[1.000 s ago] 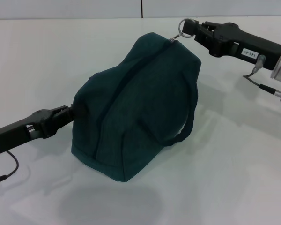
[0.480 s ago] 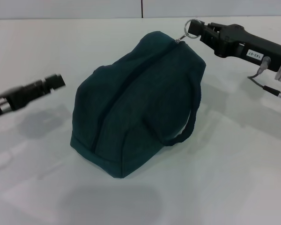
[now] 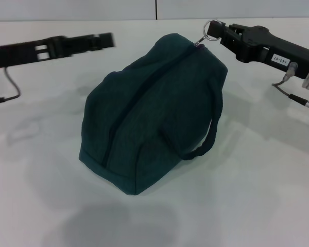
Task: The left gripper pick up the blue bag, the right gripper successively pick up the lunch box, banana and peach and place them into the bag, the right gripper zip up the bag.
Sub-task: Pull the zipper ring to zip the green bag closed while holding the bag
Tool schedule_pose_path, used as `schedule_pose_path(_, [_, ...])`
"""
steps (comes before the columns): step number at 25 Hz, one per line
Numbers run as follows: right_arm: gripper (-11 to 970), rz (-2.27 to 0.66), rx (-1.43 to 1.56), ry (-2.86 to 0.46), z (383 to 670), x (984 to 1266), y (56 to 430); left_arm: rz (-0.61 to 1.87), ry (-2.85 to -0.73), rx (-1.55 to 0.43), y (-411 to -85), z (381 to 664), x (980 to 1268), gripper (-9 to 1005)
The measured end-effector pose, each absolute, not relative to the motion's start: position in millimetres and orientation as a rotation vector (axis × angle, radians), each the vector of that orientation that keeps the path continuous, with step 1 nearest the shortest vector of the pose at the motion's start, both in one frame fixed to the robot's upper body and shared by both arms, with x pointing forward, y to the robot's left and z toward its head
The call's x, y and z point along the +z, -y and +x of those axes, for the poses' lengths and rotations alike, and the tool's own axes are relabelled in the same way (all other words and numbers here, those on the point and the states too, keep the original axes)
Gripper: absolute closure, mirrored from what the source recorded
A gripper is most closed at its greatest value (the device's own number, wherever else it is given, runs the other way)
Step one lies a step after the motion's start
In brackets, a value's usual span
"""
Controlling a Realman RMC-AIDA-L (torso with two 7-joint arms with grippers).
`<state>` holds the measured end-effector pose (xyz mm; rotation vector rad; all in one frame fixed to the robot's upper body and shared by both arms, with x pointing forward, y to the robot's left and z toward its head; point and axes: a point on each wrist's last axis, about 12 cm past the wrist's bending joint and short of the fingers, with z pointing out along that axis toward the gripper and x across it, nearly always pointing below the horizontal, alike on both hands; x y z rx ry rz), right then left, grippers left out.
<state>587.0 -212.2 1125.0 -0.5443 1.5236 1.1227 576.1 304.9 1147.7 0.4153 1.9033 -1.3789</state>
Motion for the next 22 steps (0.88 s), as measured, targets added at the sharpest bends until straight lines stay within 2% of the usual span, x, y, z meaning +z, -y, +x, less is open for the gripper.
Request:
schedule_pose_path(5, [856, -0.552, 1.129, -1.513, 586, 1126, 211, 0.528, -2.018, -1.388, -273, 600, 1163, 112])
schedule_pose_path(13, [854, -0.578, 1.134, -1.496, 585, 1126, 208, 0.514, -2.078, -1.373, -255, 613, 1167, 117])
schedule_pose_path(22, [850, -0.577, 1.137, -1.479, 584, 1127, 210, 0.567, -2.126, -1.346, -239, 613, 1159, 121])
